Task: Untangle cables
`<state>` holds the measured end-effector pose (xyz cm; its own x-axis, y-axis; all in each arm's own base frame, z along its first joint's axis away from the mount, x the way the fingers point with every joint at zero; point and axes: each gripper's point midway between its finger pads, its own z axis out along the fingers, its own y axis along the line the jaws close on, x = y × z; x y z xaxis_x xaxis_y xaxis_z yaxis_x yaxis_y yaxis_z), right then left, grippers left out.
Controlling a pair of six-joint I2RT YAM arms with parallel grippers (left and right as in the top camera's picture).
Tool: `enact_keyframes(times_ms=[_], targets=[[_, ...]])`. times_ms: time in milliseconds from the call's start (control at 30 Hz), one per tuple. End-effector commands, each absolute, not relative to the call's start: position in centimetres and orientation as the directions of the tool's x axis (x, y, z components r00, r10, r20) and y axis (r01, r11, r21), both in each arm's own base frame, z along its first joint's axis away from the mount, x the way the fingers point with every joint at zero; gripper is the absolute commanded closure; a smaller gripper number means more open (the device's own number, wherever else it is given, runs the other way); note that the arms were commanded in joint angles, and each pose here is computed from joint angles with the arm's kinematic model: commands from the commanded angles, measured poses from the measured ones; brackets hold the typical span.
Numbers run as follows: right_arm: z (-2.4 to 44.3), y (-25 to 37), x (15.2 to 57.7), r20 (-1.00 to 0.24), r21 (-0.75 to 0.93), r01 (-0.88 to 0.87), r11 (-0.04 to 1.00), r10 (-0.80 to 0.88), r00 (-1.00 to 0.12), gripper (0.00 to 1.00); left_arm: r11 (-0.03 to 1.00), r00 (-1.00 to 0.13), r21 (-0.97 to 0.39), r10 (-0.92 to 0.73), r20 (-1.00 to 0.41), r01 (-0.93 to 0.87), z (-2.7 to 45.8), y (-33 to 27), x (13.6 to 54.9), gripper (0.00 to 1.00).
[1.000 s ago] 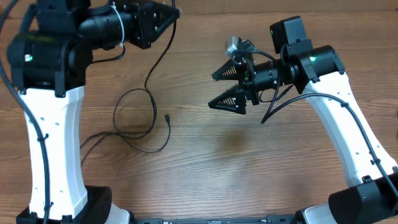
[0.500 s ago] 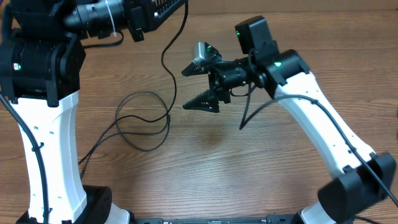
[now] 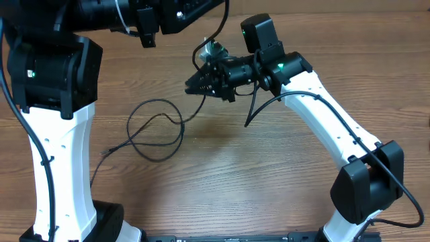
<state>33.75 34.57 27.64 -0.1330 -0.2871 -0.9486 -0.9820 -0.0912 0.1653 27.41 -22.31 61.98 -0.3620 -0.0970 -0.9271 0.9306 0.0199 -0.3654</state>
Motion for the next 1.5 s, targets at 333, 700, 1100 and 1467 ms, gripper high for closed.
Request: enact_keyframes(times_ms=[333, 700, 1100, 1467], targets=[[19.2, 26.4, 41.2, -0.695, 0.127, -0.834, 0.537, -0.551, -0.461, 0.96, 0.093, -0.378, -0.386, -0.098, -0.921, 0.918, 61.8, -17.8, 28.9, 0.96], [18.3, 12.0, 47.0, -0.652, 0.104, -0.592, 0.799, -0.395, -0.648, 0.96, 0.122, -0.384, -0.392, -0.088, -0.919, 0.912, 61.4, -15.6, 29.3, 0.96], [19.8, -0.4, 46.9, -0.669, 0.355, -0.387, 0.851, -0.058, -0.741, 0.96, 0.117, -0.356, -0.362, -0.072, -0.932, 0.925, 60.4, -16.0, 29.7, 0.96], [25.4, 4.0, 45.0, -0.755, 0.55, -0.602, 0.578, 0.038, -0.654, 0.96, 0.299, -0.552, -0.525, 0.007, -0.834, 0.797, 50.0, -19.6, 35.2, 0.96]])
